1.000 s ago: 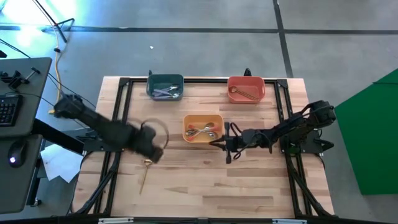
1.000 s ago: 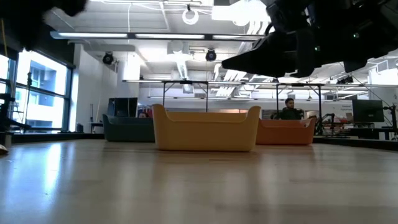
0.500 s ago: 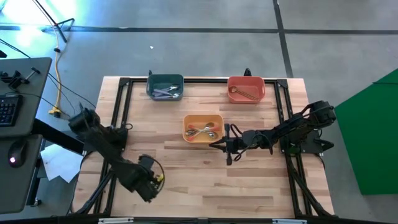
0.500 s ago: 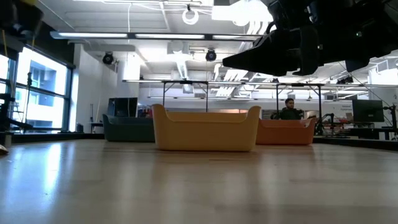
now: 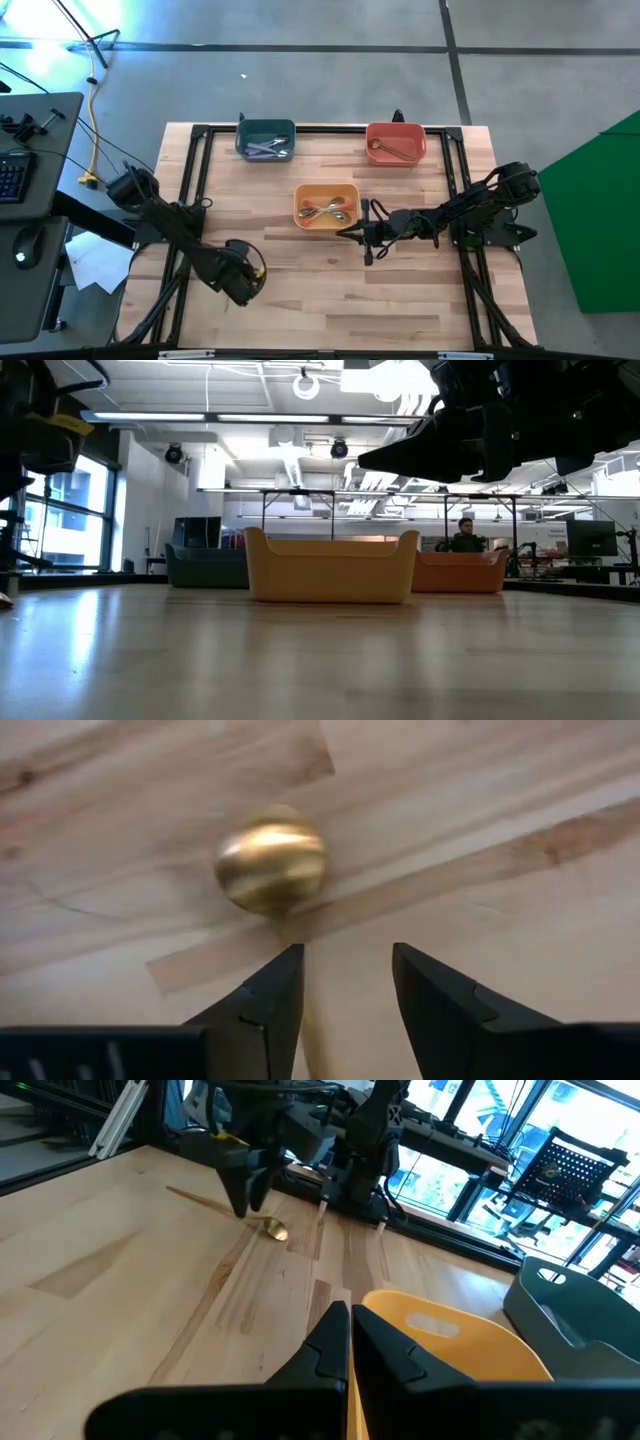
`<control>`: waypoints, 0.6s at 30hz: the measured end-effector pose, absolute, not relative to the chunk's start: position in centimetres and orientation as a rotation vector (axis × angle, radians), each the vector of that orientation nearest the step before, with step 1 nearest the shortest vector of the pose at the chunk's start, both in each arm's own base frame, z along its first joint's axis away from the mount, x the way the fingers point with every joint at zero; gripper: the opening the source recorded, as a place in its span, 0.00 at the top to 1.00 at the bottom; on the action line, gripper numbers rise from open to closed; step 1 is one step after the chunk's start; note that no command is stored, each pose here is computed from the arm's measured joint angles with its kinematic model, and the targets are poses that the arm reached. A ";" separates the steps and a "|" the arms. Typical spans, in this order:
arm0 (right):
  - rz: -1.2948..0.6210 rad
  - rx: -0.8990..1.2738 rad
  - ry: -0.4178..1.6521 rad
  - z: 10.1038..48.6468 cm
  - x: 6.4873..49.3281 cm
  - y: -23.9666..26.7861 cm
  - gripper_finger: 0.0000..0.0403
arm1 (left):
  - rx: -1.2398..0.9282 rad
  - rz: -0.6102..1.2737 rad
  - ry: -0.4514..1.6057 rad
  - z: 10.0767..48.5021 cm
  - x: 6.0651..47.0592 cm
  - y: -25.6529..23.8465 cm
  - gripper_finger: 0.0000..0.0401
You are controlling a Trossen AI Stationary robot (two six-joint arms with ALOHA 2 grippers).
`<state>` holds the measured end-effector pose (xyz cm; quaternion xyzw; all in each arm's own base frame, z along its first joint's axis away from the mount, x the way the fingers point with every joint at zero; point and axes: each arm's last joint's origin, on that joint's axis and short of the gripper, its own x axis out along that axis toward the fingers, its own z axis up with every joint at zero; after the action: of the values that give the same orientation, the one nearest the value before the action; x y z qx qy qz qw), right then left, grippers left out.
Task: Sort silverware by color (type)
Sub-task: Put the gold spoon into the orange bin
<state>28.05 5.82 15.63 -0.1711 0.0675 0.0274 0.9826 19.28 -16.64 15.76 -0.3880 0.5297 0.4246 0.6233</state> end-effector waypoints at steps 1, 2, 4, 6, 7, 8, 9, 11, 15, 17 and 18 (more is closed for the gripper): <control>0.055 -0.344 0.136 15.6 28.1 5.8 1.00 | -0.895 0.981 1.207 15.8 19.0 -16.6 0.65; 0.055 -0.344 0.135 15.6 28.1 5.8 1.00 | -0.888 0.992 1.203 15.7 18.7 -16.5 0.65; 0.055 -0.344 0.135 15.6 28.1 5.8 1.00 | -0.873 1.004 1.215 15.3 18.1 -16.3 0.66; 0.055 -0.342 0.135 15.6 28.1 5.8 1.00 | -0.875 1.020 1.241 14.7 17.5 -16.2 0.67; 0.055 -0.340 0.135 15.6 28.1 5.8 1.00 | -0.875 1.020 1.249 14.4 17.2 -16.2 0.68; 0.055 -0.339 0.135 15.6 28.1 5.8 1.00 | -0.879 1.012 1.250 14.1 17.1 -16.3 0.69; 0.054 -0.334 0.134 15.6 28.1 5.8 1.00 | -0.890 1.001 1.246 13.9 17.0 -16.3 0.71; 0.052 -0.323 0.129 15.7 28.1 5.8 1.00 | -0.895 0.971 1.231 13.5 17.0 -16.3 0.74; 0.052 -0.316 0.128 15.7 28.1 5.8 1.00 | -0.802 0.902 1.226 13.4 16.9 -16.1 0.82; 0.052 -0.315 0.128 15.7 28.1 5.8 1.00 | -0.744 0.879 1.221 13.4 16.8 -16.0 0.89; 0.051 -0.312 0.127 15.7 28.1 5.8 1.00 | -0.716 0.871 1.208 13.4 16.8 -15.9 0.92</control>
<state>28.07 5.82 15.72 -0.1554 0.0633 0.0256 0.9855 16.84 -15.86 13.38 -0.3185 0.5378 0.3875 0.6777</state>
